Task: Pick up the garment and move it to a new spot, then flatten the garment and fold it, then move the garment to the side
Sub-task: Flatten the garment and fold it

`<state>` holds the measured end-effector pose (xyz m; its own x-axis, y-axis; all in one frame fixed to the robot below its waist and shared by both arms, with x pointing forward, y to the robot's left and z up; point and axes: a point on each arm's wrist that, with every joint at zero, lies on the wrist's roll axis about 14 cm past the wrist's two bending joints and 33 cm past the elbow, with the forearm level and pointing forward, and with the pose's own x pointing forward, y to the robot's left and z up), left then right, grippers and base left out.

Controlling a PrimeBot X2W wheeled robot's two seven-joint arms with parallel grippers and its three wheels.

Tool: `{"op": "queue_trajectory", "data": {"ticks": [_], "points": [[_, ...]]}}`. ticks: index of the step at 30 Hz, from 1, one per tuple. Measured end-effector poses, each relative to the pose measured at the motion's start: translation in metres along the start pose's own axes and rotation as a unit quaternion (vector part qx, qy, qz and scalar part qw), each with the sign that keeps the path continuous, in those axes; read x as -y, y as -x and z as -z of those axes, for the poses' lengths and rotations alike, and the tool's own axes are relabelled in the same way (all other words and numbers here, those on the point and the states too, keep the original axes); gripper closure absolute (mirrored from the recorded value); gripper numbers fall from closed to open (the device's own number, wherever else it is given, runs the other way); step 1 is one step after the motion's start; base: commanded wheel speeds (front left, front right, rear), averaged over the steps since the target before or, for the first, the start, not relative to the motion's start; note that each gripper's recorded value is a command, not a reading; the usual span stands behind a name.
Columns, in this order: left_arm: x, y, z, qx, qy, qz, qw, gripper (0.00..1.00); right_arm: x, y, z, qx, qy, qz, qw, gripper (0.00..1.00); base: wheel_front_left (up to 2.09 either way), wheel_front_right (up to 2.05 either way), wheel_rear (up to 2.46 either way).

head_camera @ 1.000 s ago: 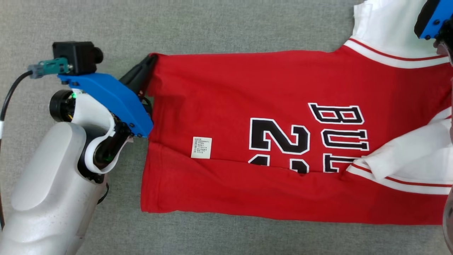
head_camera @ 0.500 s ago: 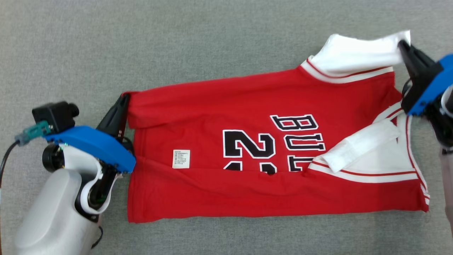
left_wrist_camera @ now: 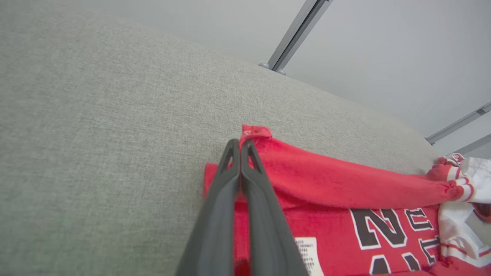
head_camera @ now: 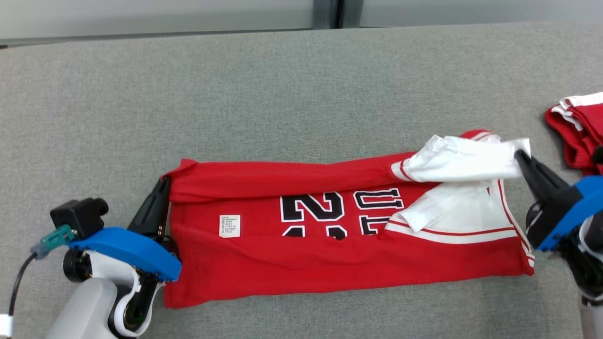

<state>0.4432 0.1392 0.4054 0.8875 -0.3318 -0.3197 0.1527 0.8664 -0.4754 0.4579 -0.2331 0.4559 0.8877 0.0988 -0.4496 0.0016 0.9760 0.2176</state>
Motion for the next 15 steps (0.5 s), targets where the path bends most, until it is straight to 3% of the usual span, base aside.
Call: {"op": "queue_trajectory", "data": {"ticks": [14,15], "points": [[-0.007,0.026,0.028,-0.005,0.046,-0.047,0.998,1.0,0.004,0.048,0.05,-0.028,-0.041,0.031,0.998,1.0,0.0,0.0,0.0],[-0.007,0.027,0.029,-0.005,0.047,-0.048,0.998,1.0,0.004,0.051,0.054,-0.032,-0.041,0.032,0.998,0.79,0.0,0.0,0.0]]}}
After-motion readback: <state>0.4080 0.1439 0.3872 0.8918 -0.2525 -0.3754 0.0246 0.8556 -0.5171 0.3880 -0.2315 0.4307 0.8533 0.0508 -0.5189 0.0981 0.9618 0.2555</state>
